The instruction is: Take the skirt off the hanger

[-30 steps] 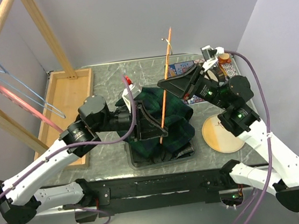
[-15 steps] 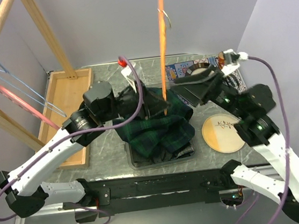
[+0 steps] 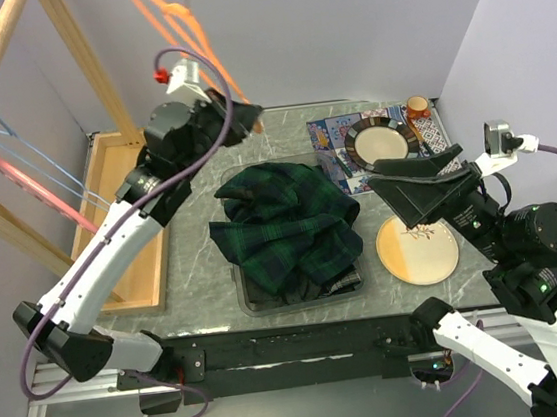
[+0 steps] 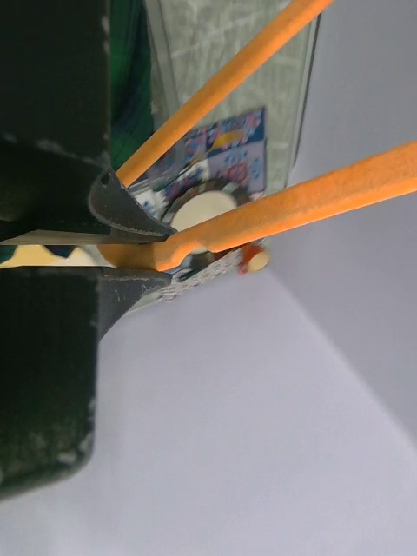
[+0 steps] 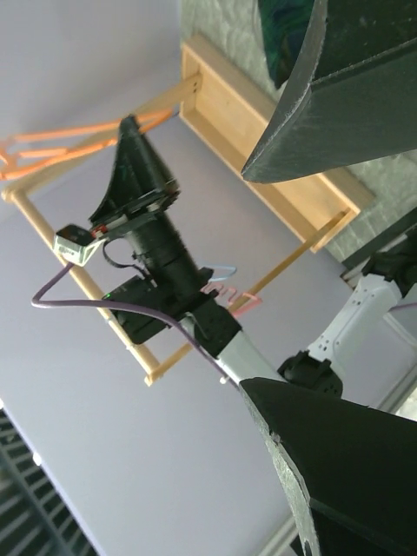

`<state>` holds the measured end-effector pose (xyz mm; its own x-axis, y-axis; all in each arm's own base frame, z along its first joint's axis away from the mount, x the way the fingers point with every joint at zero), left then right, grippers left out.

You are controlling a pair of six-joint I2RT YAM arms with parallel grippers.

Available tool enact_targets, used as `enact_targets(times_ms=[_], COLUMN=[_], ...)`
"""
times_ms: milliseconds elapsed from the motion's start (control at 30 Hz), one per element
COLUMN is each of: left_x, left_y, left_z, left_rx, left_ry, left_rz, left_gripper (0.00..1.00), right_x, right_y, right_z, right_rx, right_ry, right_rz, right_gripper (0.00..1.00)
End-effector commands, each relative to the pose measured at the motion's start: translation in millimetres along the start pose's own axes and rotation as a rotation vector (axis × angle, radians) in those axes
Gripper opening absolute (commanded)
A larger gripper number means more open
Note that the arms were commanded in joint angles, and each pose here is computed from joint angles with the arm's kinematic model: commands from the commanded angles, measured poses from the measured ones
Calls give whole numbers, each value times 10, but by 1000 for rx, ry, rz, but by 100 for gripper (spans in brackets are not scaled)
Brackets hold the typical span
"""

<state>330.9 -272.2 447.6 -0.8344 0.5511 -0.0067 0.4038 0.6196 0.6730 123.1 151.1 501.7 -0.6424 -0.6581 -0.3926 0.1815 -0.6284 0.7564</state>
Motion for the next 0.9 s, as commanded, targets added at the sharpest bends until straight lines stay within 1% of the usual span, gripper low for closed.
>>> enact_targets(times_ms=[0,33,100,133,233,333,400,533,600,733,867], left_x=[145,165,186,198,230,280,301,359,368,476,545], left_y=[647,777,870,976,1206,1399,1453,1661,1662,1752,1821], left_z=[19,148,281,394,565,708,718,812,820,962,1002], left_rx=[102,130,151,163,190,239,252,261,265,290,289], left_ry=[20,48,72,99,142,144,113,115,99,94,85], left_rz=[-225,-258,-281,-310,-361,-401,-400,-422,-392,-403,-392], left_gripper=[1,1,1,1,1,1,1,1,1,1,1], right_x=[102,107,125,129,132,117,117,134,144,150,132], right_y=[128,127,125,121,109,88,80,91,91,88,54], right_z=[36,32,36,38,54,28,9,15,18,4,-17], right_rx=[49,52,52,50,49,55,55,59,62,63,58], right_ry=[-30,-32,-32,-31,-19,-25,-36,-38,-38,-45,-44], right_rz=[-30,-30,-30,-29,-24,-17,-12,-15,-15,-17,-8], right_gripper=[100,100,100,100,100,100,100,100,100,100,100])
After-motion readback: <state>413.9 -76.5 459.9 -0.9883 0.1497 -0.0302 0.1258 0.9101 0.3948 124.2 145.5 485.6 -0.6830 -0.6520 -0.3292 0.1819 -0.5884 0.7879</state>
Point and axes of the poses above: each gripper's point midway between its finger pads, its own x axis back along the fingers, its own z axis along the line the jaws close on, y = z × x, the point moved 2 cm from there along x, back along the fingers, and after that the axes turned 6 degrees about x, right-handed, at the moved point
